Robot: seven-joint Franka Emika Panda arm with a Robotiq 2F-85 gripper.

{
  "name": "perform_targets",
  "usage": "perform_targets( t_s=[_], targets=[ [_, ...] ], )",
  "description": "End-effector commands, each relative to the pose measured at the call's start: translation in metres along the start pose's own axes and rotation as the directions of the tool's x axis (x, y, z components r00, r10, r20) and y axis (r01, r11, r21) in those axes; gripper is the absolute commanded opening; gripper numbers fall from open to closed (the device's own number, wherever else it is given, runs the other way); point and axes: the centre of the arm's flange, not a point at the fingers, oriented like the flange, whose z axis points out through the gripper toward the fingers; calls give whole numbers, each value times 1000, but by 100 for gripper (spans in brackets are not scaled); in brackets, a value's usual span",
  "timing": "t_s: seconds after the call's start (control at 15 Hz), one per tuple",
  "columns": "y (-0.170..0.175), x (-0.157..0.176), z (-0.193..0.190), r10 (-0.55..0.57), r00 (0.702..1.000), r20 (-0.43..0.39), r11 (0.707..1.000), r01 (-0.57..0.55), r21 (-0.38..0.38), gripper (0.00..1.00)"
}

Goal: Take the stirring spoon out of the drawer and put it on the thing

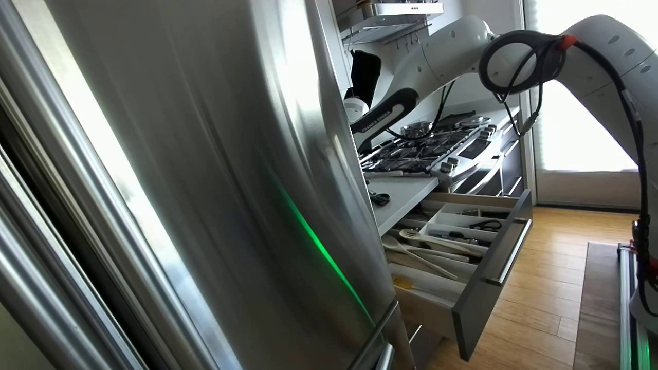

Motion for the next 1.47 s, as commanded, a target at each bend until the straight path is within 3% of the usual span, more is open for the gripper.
perform_targets(
  t_s=[0.0, 0.47, 1.4],
  targets=[
    [0, 0, 0, 0, 1000, 0, 1000, 0, 0, 4],
    [18, 34, 1, -98, 995, 5, 984, 97, -146, 4],
    [10, 76, 22, -198, 979, -56, 962, 183, -201, 4]
  ],
)
